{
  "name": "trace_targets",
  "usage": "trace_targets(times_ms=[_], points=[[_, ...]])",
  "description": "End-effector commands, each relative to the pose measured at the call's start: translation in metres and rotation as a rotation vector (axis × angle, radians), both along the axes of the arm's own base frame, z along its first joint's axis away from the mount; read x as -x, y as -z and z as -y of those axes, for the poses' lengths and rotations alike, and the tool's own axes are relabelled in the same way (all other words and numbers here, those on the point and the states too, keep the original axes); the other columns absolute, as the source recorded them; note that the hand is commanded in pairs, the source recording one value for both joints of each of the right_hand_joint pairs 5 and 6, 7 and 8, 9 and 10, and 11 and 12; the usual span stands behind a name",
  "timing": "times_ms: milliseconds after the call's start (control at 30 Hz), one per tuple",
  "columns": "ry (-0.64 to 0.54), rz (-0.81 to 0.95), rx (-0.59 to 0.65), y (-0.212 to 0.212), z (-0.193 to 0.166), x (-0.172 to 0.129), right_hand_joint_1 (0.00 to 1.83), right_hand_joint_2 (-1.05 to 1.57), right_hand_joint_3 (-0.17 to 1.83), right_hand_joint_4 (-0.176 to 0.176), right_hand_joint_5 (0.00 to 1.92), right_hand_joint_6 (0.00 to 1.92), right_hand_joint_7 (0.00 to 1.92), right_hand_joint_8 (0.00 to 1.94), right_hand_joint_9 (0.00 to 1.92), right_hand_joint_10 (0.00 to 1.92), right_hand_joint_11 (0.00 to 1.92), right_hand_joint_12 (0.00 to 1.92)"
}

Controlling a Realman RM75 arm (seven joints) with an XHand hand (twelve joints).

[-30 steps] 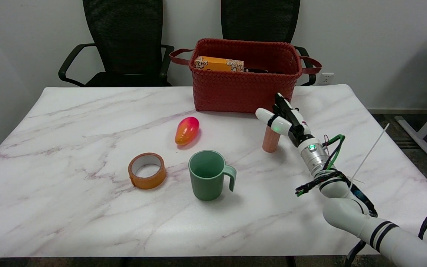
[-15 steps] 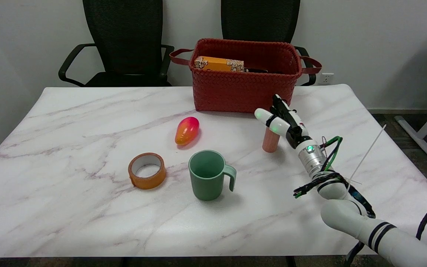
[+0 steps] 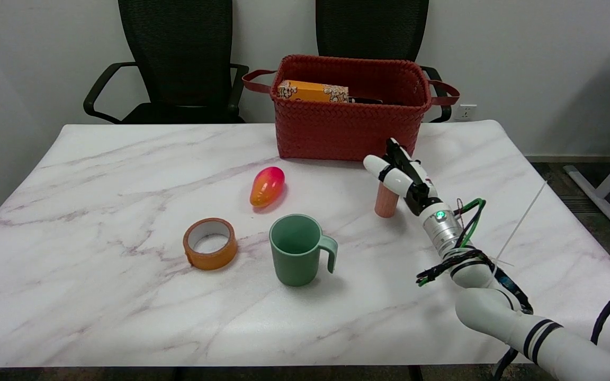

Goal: Pick up the wooden cylinder.

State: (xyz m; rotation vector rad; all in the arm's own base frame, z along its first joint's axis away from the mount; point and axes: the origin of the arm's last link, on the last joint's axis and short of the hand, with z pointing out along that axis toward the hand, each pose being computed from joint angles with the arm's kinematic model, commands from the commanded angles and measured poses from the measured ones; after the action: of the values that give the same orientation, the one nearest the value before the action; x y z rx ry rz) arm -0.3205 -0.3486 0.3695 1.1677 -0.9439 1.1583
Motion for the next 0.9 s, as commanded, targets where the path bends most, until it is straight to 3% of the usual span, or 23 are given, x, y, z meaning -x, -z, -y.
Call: trace_targets(times_ms=[33, 400, 767, 900], points=[[0.009, 0.025, 0.002, 0.0037, -0.0029, 0.008, 0.62, 0.86, 0.32, 0.0, 0.0, 0.0, 0.0, 0.0, 0.08, 0.08, 0.1, 0.1], [0.017, 0.026, -0.001, 0.0054, -0.0053, 0.0109, 0.62, 0.86, 0.31, 0.0, 0.0, 0.0, 0.0, 0.0, 0.08, 0.08, 0.1, 0.1], [0.016, 0.022, -0.003, 0.0054, -0.0049, 0.0107, 0.78, 0.73, -0.08, 0.0, 0.0, 0.0, 0.0, 0.0, 0.07, 0.07, 0.1, 0.1], [0.023, 0.019, -0.006, 0.0058, -0.0041, 0.0112, 0.8, 0.71, -0.09, 0.0, 0.0, 0.0, 0.0, 0.0, 0.06, 0.06, 0.1, 0.1]])
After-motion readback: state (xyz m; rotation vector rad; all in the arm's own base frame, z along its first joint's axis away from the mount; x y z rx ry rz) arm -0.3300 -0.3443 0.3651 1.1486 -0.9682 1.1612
